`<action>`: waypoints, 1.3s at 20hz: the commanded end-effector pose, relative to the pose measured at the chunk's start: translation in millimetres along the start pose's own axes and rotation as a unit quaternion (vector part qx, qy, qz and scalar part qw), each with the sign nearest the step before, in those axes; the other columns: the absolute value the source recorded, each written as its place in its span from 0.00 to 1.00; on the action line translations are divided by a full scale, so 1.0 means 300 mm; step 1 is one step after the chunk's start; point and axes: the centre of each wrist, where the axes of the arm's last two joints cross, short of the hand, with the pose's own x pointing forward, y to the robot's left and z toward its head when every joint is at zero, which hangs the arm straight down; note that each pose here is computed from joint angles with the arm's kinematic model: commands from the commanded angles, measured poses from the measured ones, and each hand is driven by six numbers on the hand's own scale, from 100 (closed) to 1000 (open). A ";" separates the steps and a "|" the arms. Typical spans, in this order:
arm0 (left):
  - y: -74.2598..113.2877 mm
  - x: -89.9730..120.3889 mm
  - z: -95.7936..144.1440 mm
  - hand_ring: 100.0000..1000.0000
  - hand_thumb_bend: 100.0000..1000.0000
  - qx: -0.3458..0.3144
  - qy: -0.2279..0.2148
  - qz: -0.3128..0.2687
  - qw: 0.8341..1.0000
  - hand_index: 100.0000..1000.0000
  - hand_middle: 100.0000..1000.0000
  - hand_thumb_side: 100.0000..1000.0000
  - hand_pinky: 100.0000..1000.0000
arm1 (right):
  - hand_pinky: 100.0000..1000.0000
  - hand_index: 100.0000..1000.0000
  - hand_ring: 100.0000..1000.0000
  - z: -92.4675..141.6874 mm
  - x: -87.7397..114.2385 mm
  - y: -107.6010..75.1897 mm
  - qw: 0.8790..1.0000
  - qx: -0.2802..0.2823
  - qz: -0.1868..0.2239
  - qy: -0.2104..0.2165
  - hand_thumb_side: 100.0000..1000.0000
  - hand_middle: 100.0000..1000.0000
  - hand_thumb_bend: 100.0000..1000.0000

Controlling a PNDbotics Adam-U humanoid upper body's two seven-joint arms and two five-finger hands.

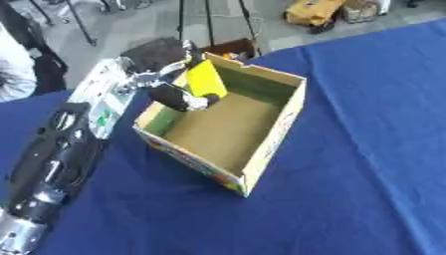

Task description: Pick up objects on the table and place them in the box.

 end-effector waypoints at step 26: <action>-0.097 0.026 -0.036 0.39 0.00 -0.093 -0.068 0.000 0.993 0.82 0.49 1.00 0.00 | 0.78 0.79 0.76 -0.007 0.013 0.002 1.000 0.002 -0.010 -0.005 0.48 0.52 0.00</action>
